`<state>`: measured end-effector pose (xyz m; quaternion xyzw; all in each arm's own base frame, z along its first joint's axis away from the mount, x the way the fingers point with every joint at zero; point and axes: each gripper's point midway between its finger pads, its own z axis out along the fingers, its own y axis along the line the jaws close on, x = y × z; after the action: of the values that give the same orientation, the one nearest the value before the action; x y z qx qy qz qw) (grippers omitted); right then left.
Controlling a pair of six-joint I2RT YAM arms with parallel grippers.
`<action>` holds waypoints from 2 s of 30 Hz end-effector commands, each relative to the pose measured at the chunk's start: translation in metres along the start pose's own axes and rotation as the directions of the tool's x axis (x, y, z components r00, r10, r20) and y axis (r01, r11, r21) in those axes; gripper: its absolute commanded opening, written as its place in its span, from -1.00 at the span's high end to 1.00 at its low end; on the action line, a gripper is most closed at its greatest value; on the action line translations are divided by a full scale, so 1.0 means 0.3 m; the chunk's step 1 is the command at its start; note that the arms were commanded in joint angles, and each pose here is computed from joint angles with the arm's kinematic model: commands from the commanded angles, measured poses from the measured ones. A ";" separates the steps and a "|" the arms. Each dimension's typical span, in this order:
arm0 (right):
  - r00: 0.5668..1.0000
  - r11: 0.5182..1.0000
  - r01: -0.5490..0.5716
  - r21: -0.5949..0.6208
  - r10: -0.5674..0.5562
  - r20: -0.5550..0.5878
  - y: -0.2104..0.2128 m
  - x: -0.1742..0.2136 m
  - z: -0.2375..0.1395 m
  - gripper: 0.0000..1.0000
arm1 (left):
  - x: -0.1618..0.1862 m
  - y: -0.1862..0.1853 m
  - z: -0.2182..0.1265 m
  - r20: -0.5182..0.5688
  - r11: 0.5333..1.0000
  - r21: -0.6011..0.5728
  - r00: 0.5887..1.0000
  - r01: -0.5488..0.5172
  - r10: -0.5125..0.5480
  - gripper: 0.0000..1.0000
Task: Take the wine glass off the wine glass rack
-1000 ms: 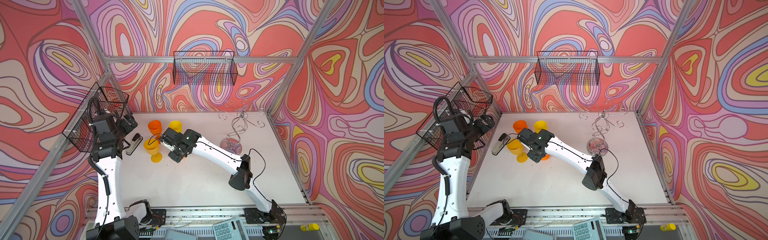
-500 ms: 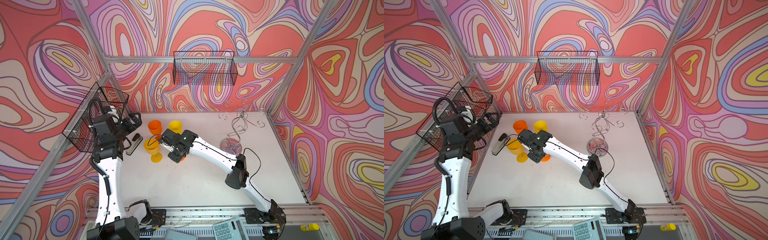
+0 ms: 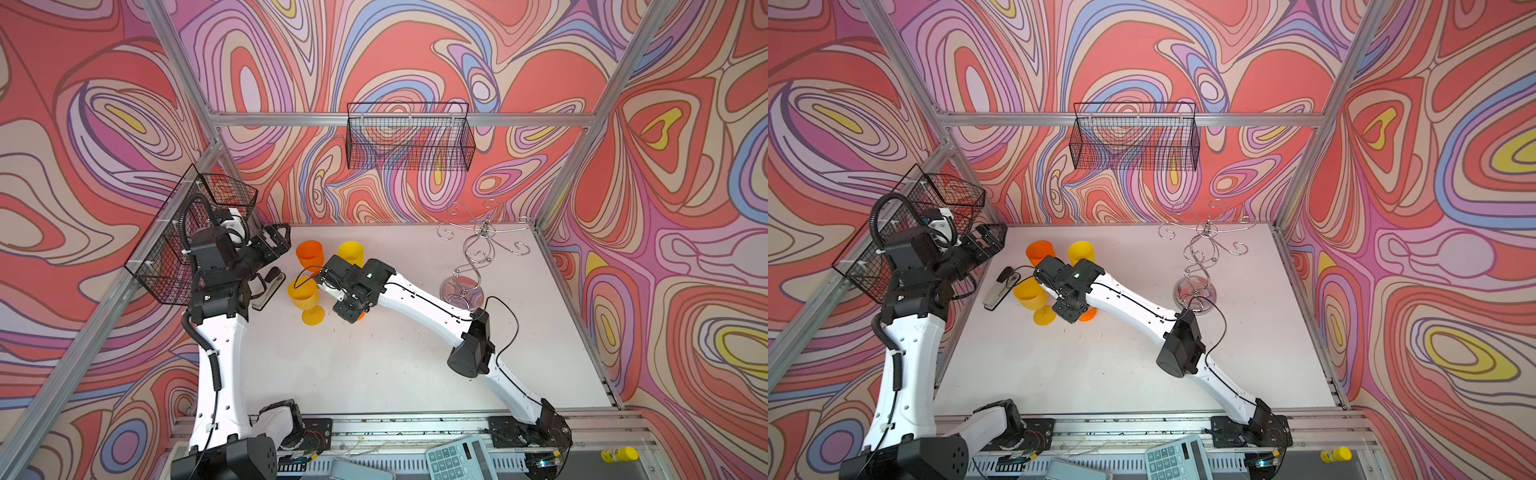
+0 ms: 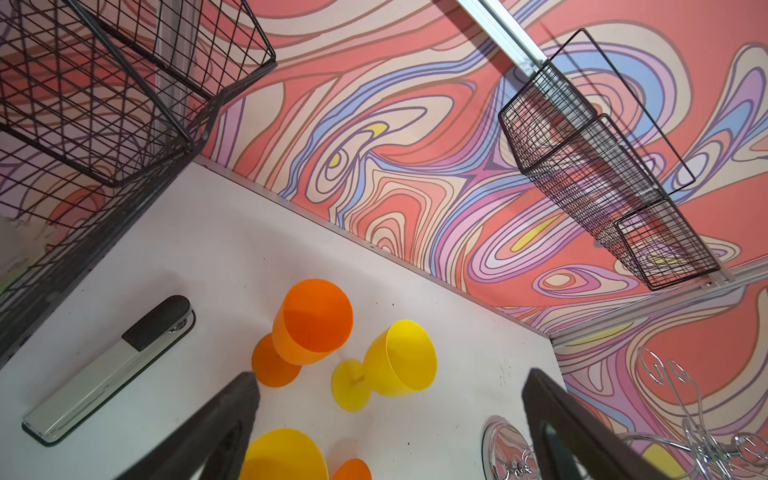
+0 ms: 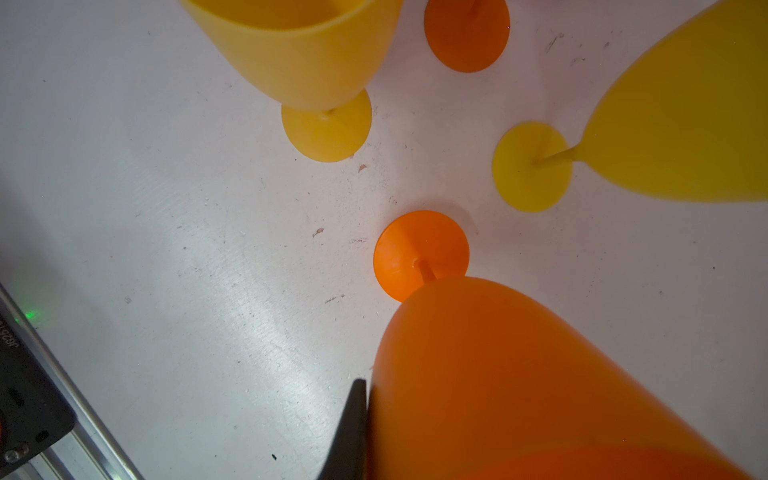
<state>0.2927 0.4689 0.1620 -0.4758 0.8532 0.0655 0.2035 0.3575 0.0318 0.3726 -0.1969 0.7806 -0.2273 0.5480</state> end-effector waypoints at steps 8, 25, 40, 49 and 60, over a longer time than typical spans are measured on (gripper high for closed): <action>1.000 1.000 0.013 -0.007 -0.013 -0.022 0.005 0.008 0.066 0.82 | -0.014 -0.038 -0.011 0.015 0.999 0.037 1.000 -0.027 0.027 -0.99; 0.991 1.000 0.015 0.025 -0.019 0.132 -0.030 -0.104 -0.068 0.01 | -0.059 -0.115 -0.030 0.033 0.996 0.081 0.998 -0.047 0.045 -1.00; 0.884 0.990 -0.085 0.111 0.023 0.466 -0.127 -0.283 -0.412 -0.57 | -0.100 -0.249 -0.079 0.067 0.978 0.140 0.987 -0.154 0.146 -1.00; 0.677 0.959 -0.250 0.137 0.072 0.733 -0.231 -0.268 -0.847 -0.88 | -0.126 -0.389 -0.170 0.112 0.944 0.209 0.965 -0.255 0.236 -1.00; 0.442 0.804 -0.540 0.248 0.020 0.897 -0.441 0.197 -1.355 -0.97 | -0.072 -0.376 -0.394 0.184 0.925 0.132 0.926 -0.355 0.329 -1.00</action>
<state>0.2585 0.2677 0.5089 -0.2102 0.6950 0.1509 0.6708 0.2704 -0.0384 0.5046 -0.0278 0.7182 -0.2089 0.6632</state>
